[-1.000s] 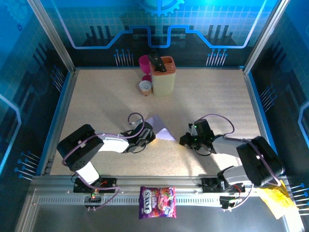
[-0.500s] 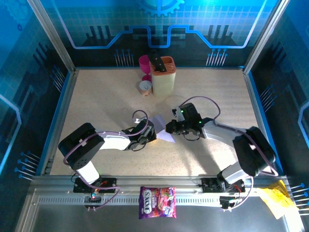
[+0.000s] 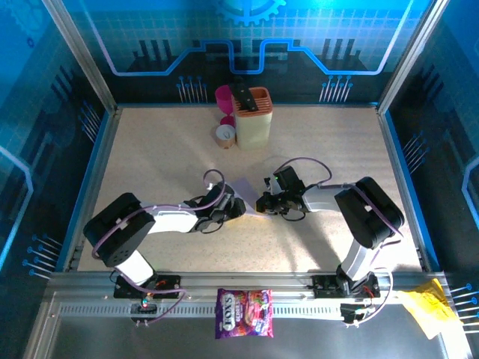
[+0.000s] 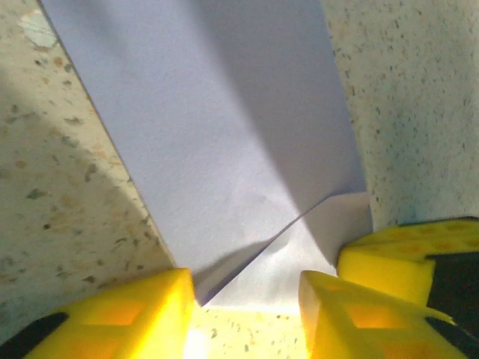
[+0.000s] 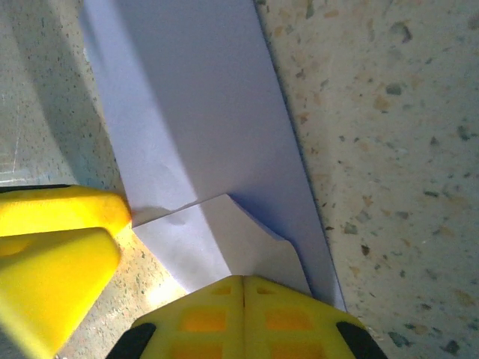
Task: Fold a paper plane with a square sheet of paper (pick it up from the middle)
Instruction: Third fold the triangle at the center of the table.
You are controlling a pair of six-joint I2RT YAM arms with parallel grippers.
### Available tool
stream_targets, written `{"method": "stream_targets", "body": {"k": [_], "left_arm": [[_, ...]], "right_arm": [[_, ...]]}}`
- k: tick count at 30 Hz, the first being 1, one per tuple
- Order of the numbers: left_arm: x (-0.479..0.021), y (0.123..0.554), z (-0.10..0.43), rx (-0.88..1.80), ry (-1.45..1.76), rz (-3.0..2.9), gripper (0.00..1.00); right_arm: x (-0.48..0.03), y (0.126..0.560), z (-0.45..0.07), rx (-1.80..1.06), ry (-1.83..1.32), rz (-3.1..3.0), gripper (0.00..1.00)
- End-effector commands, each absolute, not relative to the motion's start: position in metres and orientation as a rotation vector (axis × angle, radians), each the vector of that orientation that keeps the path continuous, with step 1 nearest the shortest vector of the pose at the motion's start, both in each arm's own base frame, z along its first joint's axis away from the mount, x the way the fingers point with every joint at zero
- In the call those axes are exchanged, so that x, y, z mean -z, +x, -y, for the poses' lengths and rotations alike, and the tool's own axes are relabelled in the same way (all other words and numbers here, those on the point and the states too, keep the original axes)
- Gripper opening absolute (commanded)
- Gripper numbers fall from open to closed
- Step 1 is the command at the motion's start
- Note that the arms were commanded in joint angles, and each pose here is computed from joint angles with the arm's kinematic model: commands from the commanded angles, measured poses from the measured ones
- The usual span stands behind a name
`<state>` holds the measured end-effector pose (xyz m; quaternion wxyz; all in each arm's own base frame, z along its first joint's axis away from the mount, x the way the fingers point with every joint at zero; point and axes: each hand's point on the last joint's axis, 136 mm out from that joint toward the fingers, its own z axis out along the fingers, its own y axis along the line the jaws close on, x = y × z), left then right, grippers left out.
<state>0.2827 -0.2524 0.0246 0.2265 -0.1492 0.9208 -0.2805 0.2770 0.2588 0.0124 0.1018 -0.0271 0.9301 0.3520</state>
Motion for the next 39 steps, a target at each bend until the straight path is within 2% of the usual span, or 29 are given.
{"method": "stream_targets", "body": {"k": [1,5,10,21,27,34,39], "left_arm": [[0.002,0.255,0.227,0.713,-0.532,-2.676,0.54],[0.002,0.255,0.232,0.791,-0.607,-2.682,0.6],[0.003,0.255,0.24,0.857,-0.646,-2.681,0.6],[-0.003,0.266,0.257,0.954,-0.679,-2.656,0.45],[-0.007,0.266,0.26,0.952,-0.68,-2.656,0.42],[-0.007,0.269,0.267,0.959,-0.669,-2.653,0.28],[-0.007,0.272,0.271,0.968,-0.661,-2.651,0.22]], "right_arm": [[0.013,0.264,-0.242,-0.97,-0.046,-2.825,0.0],[0.017,0.262,-0.241,-0.971,-0.035,-2.835,0.0],[0.021,0.259,-0.24,-0.977,-0.028,-2.844,0.0],[0.029,0.256,-0.241,-0.993,-0.009,-2.857,0.0],[0.03,0.254,-0.24,-1.0,-0.001,-2.857,0.0],[0.031,0.252,-0.24,-1.006,0.0,-2.86,0.0],[0.033,0.251,-0.24,-1.013,0.004,-2.86,0.0]]}}
